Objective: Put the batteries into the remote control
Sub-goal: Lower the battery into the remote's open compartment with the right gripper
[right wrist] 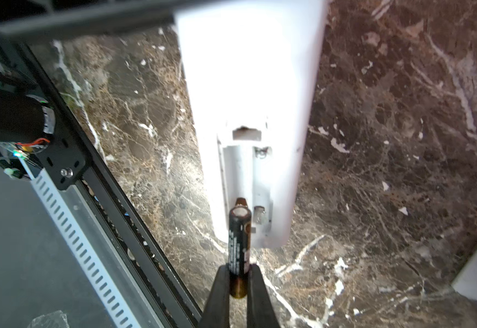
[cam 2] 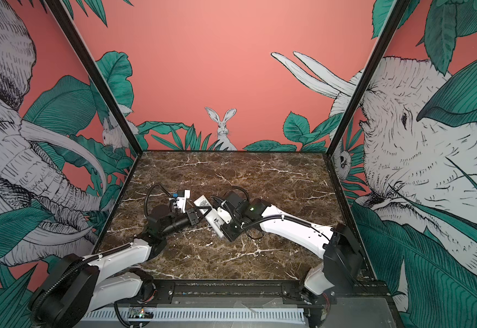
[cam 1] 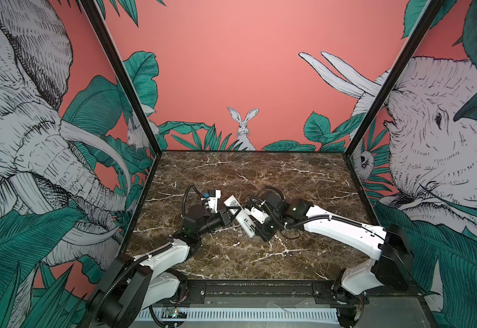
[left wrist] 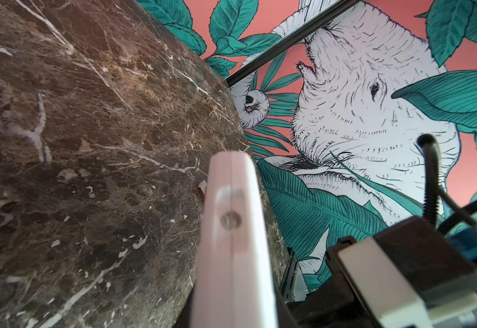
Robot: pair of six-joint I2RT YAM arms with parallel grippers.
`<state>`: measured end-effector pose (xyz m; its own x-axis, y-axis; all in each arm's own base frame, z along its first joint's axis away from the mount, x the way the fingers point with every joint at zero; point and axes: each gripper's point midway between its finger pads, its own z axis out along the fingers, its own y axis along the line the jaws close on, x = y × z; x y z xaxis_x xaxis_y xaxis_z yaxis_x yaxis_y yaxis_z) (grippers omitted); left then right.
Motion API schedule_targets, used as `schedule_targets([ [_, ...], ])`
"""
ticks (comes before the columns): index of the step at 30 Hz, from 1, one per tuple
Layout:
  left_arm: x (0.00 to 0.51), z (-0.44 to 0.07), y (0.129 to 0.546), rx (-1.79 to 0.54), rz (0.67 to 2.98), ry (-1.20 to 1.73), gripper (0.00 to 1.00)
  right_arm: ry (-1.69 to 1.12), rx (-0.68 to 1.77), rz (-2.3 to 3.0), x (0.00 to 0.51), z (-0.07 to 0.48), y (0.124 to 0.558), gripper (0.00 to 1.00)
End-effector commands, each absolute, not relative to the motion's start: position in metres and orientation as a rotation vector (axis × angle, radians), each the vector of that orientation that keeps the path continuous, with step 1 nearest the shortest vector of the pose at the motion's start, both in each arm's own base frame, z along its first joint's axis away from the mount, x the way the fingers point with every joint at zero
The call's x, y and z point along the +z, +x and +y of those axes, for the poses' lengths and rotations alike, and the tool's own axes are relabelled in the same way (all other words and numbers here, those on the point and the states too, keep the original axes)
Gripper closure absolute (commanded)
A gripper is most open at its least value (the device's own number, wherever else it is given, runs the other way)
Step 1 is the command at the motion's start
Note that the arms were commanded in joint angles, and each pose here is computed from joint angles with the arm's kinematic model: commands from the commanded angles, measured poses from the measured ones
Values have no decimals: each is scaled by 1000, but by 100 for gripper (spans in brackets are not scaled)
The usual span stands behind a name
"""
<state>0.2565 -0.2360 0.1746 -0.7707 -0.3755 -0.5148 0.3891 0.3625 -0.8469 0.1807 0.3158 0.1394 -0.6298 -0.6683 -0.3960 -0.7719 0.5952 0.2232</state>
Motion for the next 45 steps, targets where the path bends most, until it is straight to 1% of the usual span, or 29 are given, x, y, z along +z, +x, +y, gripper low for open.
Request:
schedule_targets([
  [1,201,-238,258,-1525,1871,45,100,-1174,483,2614,138,306,177,97],
  [7,199,-238,257,-1524,1876,47,100,-1162,429,2651,138,307,183,97],
  [9,197,-237,256,-1520,1880,49,100,-1151,431,2631,150,312,189,97],
  [20,197,-233,259,-1494,1883,33,100,-1182,383,2702,142,319,192,97],
  [34,199,-229,261,-1534,1879,-3,100,-1153,335,2697,147,334,213,97],
  [45,201,-218,269,-1548,1875,-92,100,-1138,307,2687,148,338,221,91],
])
